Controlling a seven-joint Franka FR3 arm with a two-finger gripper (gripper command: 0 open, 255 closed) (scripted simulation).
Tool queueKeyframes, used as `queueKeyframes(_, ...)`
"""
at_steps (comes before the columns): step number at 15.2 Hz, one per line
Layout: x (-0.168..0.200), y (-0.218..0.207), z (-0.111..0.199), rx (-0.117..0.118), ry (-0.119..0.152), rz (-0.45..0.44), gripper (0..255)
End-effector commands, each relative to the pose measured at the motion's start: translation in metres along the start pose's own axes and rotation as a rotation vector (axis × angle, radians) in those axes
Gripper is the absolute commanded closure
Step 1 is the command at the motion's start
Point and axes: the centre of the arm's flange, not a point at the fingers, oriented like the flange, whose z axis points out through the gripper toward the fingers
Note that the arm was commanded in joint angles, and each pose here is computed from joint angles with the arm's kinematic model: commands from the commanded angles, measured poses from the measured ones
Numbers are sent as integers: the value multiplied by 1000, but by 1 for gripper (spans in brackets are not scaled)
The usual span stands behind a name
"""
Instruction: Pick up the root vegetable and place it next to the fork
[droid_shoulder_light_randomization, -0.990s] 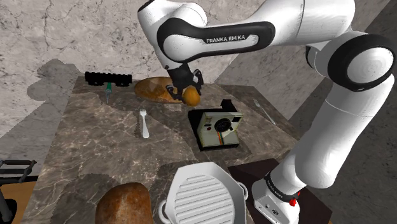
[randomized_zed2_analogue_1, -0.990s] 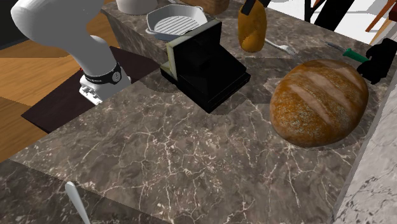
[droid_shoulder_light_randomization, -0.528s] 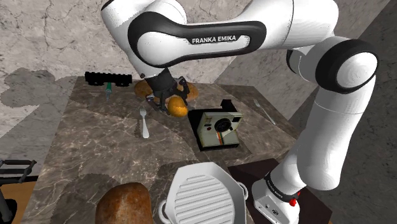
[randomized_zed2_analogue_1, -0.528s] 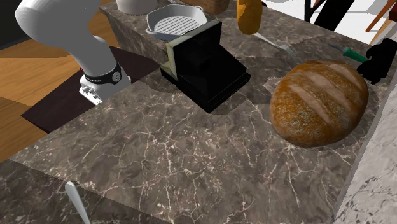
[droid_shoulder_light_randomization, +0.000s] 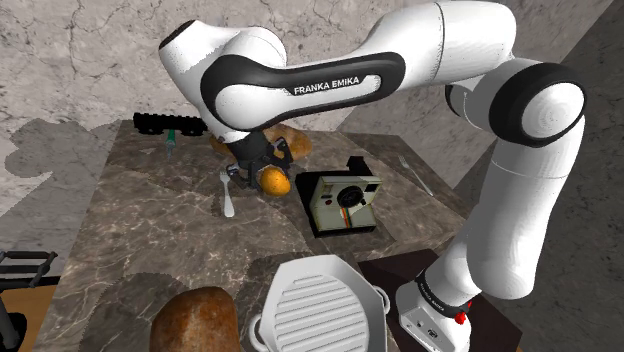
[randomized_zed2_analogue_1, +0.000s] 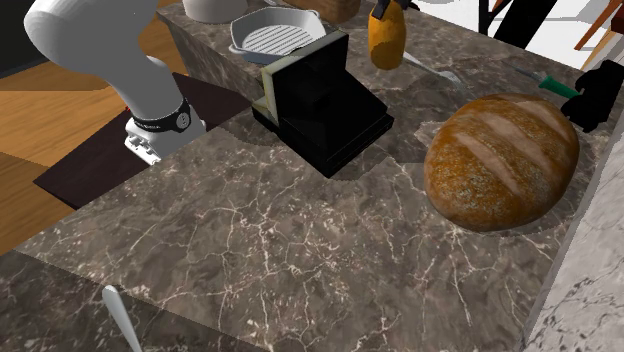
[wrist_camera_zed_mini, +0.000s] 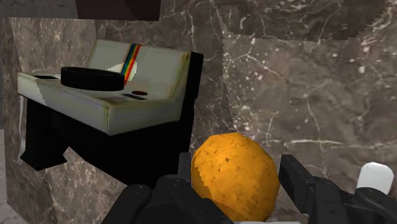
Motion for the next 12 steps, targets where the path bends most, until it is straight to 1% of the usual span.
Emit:
queueKeyframes(1,0,-7,9,0,0,0,255)
queueKeyframes(12,6,-38,57,0,0,0,255)
